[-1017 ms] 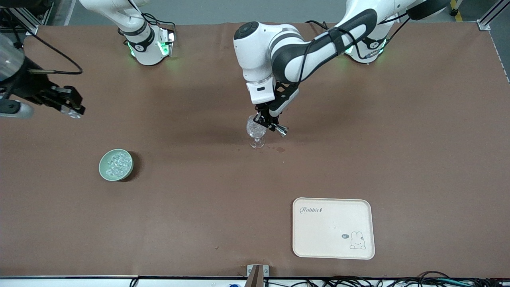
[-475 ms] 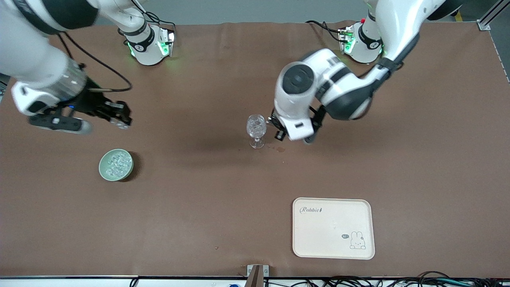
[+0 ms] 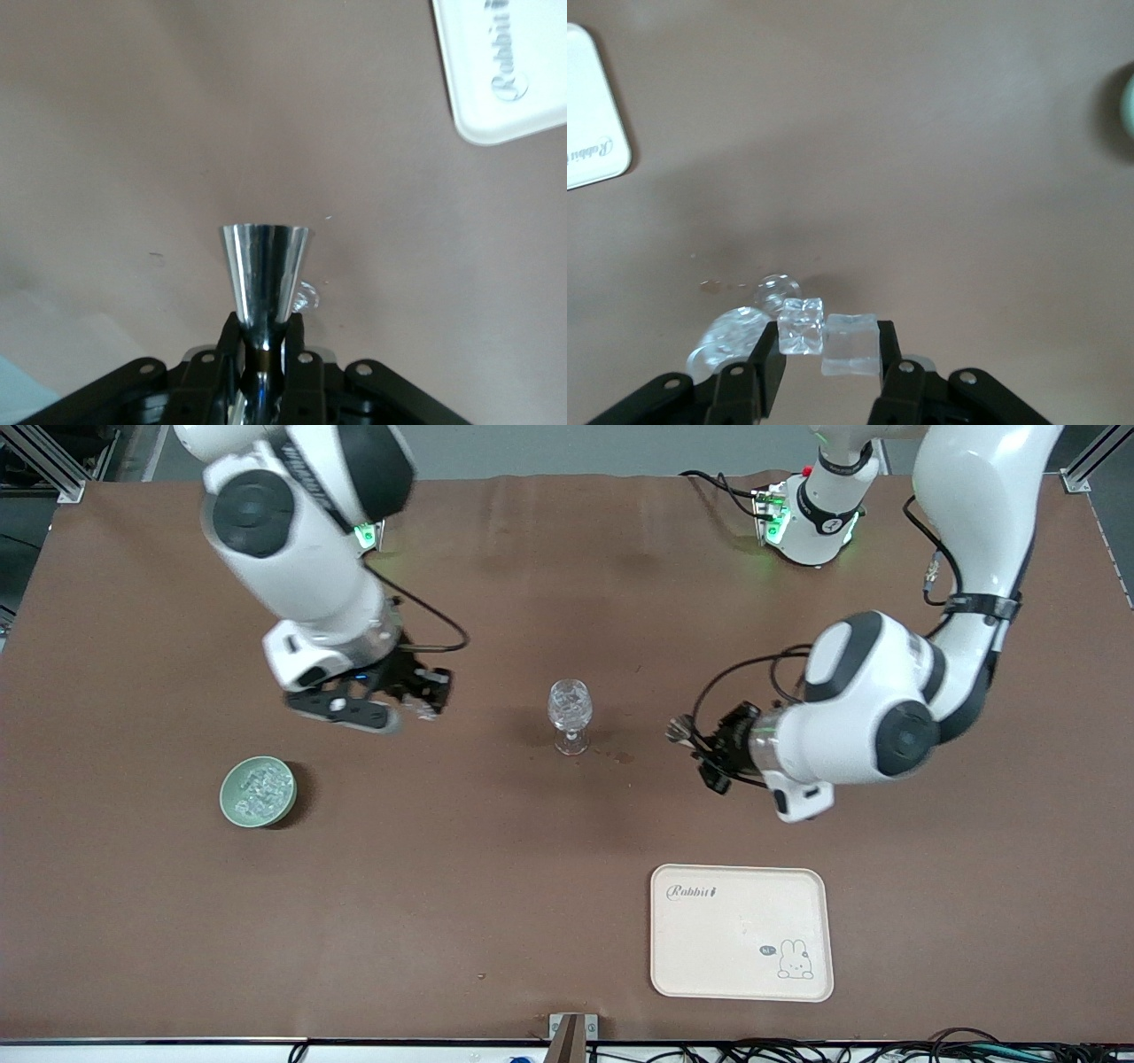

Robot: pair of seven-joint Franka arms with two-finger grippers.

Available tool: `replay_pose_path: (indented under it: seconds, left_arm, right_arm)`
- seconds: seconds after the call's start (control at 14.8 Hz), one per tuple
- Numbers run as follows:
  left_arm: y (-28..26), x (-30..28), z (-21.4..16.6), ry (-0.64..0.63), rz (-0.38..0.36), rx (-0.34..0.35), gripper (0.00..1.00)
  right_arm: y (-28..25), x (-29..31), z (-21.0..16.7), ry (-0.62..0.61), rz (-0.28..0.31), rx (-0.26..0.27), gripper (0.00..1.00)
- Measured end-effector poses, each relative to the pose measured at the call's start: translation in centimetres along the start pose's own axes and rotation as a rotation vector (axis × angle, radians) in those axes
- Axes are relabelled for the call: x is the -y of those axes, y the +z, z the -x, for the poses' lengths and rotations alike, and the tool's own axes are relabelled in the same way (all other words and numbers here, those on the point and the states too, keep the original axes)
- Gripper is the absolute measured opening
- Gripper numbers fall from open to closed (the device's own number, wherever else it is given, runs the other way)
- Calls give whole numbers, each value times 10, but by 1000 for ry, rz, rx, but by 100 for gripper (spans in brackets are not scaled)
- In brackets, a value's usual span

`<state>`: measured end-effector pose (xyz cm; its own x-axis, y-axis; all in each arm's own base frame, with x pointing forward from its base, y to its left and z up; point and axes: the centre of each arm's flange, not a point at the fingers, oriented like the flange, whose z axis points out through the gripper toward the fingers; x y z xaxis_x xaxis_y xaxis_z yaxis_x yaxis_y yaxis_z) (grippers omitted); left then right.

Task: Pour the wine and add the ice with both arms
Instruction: 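Carry the ice toward the glass with the right gripper while the left gripper withdraws, then drop the ice into the glass while the left gripper carries the jigger to the tray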

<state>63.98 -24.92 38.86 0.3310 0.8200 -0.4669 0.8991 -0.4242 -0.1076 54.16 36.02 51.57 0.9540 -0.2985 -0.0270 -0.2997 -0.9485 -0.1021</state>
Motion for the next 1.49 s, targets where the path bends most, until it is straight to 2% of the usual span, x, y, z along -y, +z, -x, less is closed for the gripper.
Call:
replay_pose_path:
  seconds: [0.2,0.34,0.47,0.61,0.88,1.22,1.49]
  left_arm:
    - [-14,-5,-71,-63,101,104,22]
    - [-13,-14,-106,-100,170,128,22]
    - [-3,-31,-127,-129,240,144,22]
    - [8,-46,-143,-163,305,191,22]
    - [16,-61,-200,-290,468,338,22]
    - [40,-73,-254,-432,650,404,22]
    - [63,-80,-276,-517,720,444,22]
  right_arm:
    - [39,50,46,38,-1,1,47]
    - [60,73,69,52,-2,1,47]
    - [76,87,87,63,5,5,47]
    - [86,95,100,64,17,10,47]
    - [110,103,112,51,46,17,47]
    - [130,108,109,66,47,10,47]
    - [139,109,105,67,60,1,47]
